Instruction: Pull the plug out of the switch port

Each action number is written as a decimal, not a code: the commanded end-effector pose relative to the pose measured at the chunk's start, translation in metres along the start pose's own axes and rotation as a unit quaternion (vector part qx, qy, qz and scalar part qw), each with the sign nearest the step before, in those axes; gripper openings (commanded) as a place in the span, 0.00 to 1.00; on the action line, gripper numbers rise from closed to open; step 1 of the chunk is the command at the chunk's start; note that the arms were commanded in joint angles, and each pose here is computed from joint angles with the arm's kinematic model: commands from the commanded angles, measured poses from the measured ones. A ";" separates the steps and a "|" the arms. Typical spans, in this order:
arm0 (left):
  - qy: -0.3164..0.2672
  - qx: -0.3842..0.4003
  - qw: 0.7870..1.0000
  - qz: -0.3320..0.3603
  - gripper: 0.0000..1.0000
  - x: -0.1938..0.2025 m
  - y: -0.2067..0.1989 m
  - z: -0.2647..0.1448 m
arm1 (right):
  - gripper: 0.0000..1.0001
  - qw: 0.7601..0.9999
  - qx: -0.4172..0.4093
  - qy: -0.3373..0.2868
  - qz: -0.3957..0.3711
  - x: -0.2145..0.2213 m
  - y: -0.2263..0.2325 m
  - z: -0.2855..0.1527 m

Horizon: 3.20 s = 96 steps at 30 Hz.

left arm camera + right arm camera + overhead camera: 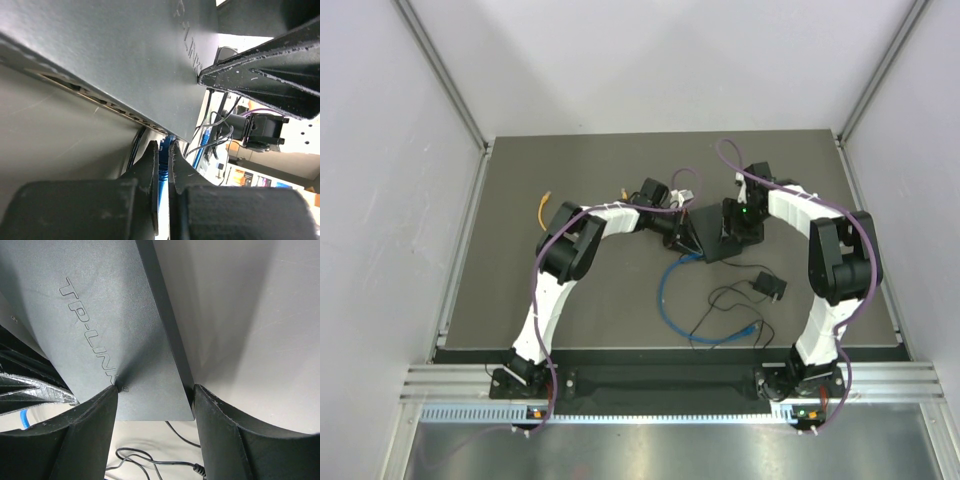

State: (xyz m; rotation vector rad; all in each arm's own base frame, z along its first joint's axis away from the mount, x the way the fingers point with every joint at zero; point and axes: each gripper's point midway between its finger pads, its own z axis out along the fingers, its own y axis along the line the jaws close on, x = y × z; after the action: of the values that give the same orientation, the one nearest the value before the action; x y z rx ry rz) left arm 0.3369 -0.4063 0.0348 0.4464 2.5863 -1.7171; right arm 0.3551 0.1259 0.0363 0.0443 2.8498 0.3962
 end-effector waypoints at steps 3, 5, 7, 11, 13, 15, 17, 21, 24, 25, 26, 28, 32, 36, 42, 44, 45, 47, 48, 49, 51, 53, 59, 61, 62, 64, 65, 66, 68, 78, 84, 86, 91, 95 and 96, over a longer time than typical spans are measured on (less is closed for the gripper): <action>0.003 -0.042 0.998 -0.053 0.00 -0.002 0.014 0.000 | 0.62 0.999 0.035 0.005 -0.034 0.006 0.002 0.002; 0.005 -0.048 0.997 -0.060 0.00 -0.002 0.016 0.000 | 0.63 0.998 0.046 0.001 -0.045 0.005 0.003 -0.002; 0.010 -0.054 0.996 -0.068 0.00 -0.001 0.020 0.001 | 0.65 0.996 0.064 -0.006 -0.059 0.004 0.003 -0.005; 0.014 -0.063 0.995 -0.072 0.00 0.001 0.029 0.002 | 0.72 0.992 0.088 -0.045 -0.084 0.001 0.008 -0.031; 0.018 -0.069 0.995 -0.075 0.00 0.003 0.034 0.004 | 0.77 0.989 0.101 -0.052 -0.097 0.003 0.005 -0.039; 0.024 -0.074 0.994 -0.079 0.00 0.005 0.038 0.005 | 0.78 0.985 0.108 -0.062 -0.119 0.006 0.012 -0.048; 0.029 -0.080 0.993 -0.078 0.00 0.007 0.041 0.004 | 0.78 0.981 0.107 -0.065 -0.150 0.013 0.022 -0.053; 0.032 -0.086 0.993 -0.072 0.00 0.008 0.044 0.003 | 0.77 0.978 0.079 -0.054 -0.186 0.030 0.043 -0.042; 0.034 -0.090 0.993 -0.072 0.00 0.009 0.047 0.002 | 0.77 0.977 0.083 -0.035 -0.193 0.035 0.044 -0.033; 0.035 -0.090 0.993 -0.071 0.00 0.010 0.048 0.002 | 0.77 0.976 0.090 -0.034 -0.194 0.034 0.042 -0.032; 0.035 -0.092 0.992 -0.072 0.00 0.010 0.050 0.001 | 0.76 0.976 0.096 -0.028 -0.194 0.035 0.039 -0.030; 0.037 -0.095 0.992 -0.074 0.00 0.012 0.051 0.001 | 0.76 0.975 0.100 -0.026 -0.196 0.035 0.038 -0.028; 0.037 -0.099 0.992 -0.073 0.00 0.013 0.050 0.000 | 0.75 0.975 0.107 -0.018 -0.194 0.036 0.035 -0.020; 0.038 -0.103 0.991 -0.079 0.00 0.014 0.051 0.000 | 0.74 0.976 0.105 -0.015 -0.191 0.032 0.038 -0.015; 0.040 -0.123 0.987 -0.092 0.00 0.017 0.058 -0.001 | 0.73 0.974 0.137 -0.024 -0.178 0.024 0.029 -0.009; 0.045 -0.136 0.985 -0.098 0.00 0.019 0.062 -0.003 | 0.73 0.973 0.154 -0.027 -0.168 0.021 0.023 -0.007; 0.046 -0.143 0.984 -0.095 0.00 0.020 0.064 -0.004 | 0.73 0.973 0.160 -0.023 -0.163 0.022 0.020 -0.005; 0.049 -0.163 0.981 -0.096 0.00 0.023 0.068 -0.007 | 0.73 0.973 0.168 -0.026 -0.156 0.019 0.017 -0.005; 0.052 -0.166 0.981 -0.089 0.00 0.024 0.070 -0.008 | 0.73 0.973 0.172 -0.025 -0.151 0.018 0.014 -0.004; 0.052 -0.169 0.980 -0.086 0.00 0.024 0.070 -0.009 | 0.73 0.974 0.172 -0.027 -0.147 0.018 0.014 -0.004; 0.055 -0.186 0.977 -0.083 0.00 0.026 0.075 -0.012 | 0.73 0.975 0.178 -0.030 -0.132 0.015 0.007 -0.005; 0.054 -0.188 0.978 -0.076 0.00 0.025 0.074 -0.013 | 0.73 0.976 0.180 -0.033 -0.117 0.013 0.002 -0.006; 0.029 -0.075 0.994 -0.071 0.00 0.027 0.052 -0.005 | 0.73 0.981 0.170 -0.030 -0.086 0.013 -0.008 -0.005; 0.016 -0.054 0.997 -0.056 0.00 0.027 0.049 -0.006 | 0.73 0.982 0.170 -0.024 -0.080 0.016 -0.011 -0.003; 0.013 -0.047 0.997 -0.057 0.00 0.026 0.049 -0.007 | 0.73 0.983 0.165 -0.021 -0.075 0.018 -0.012 -0.002; 0.010 -0.046 0.997 -0.065 0.00 0.026 0.051 -0.008 | 0.73 0.985 0.157 -0.019 -0.070 0.019 -0.012 0.000; 0.011 -0.045 0.997 -0.067 0.00 0.026 0.052 -0.008 | 0.73 0.986 0.155 -0.017 -0.067 0.020 -0.013 0.000; 0.011 -0.046 0.997 -0.068 0.00 0.026 0.052 -0.008 | 0.73 0.986 0.153 -0.018 -0.066 0.020 -0.013 0.001; 0.013 -0.060 0.995 -0.079 0.00 0.028 0.057 -0.010 | 0.73 0.987 0.150 -0.015 -0.060 0.021 -0.013 0.002; 0.078 -0.211 0.974 -0.035 0.00 0.034 0.080 -0.022 | 0.73 0.989 0.137 -0.014 -0.050 0.020 -0.011 0.003; 0.072 -0.133 0.984 -0.092 0.00 0.051 0.077 -0.017 | 0.73 0.989 0.138 -0.016 -0.043 0.017 -0.014 0.002; 0.056 -0.089 0.984 -0.145 0.00 0.052 0.071 -0.021 | 0.73 0.990 0.137 -0.016 -0.040 0.017 -0.014 0.002; 0.057 -0.159 0.973 -0.156 0.00 0.051 0.090 -0.034 | 0.73 0.990 0.135 -0.014 -0.037 0.018 -0.014 0.003; 0.046 -0.167 0.978 -0.118 0.00 0.045 0.090 -0.035 | 0.73 0.992 0.121 -0.015 -0.037 0.018 -0.008 0.001; 0.038 -0.157 0.981 -0.106 0.00 0.040 0.081 -0.036 | 0.73 0.992 0.116 -0.016 -0.040 0.019 -0.007 0.000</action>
State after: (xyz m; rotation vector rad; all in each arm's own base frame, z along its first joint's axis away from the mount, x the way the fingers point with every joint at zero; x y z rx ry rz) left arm 0.3284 -0.3659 0.0241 0.2973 2.8271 -1.6519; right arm 0.3302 0.1331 0.0287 -0.0476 2.8718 0.1136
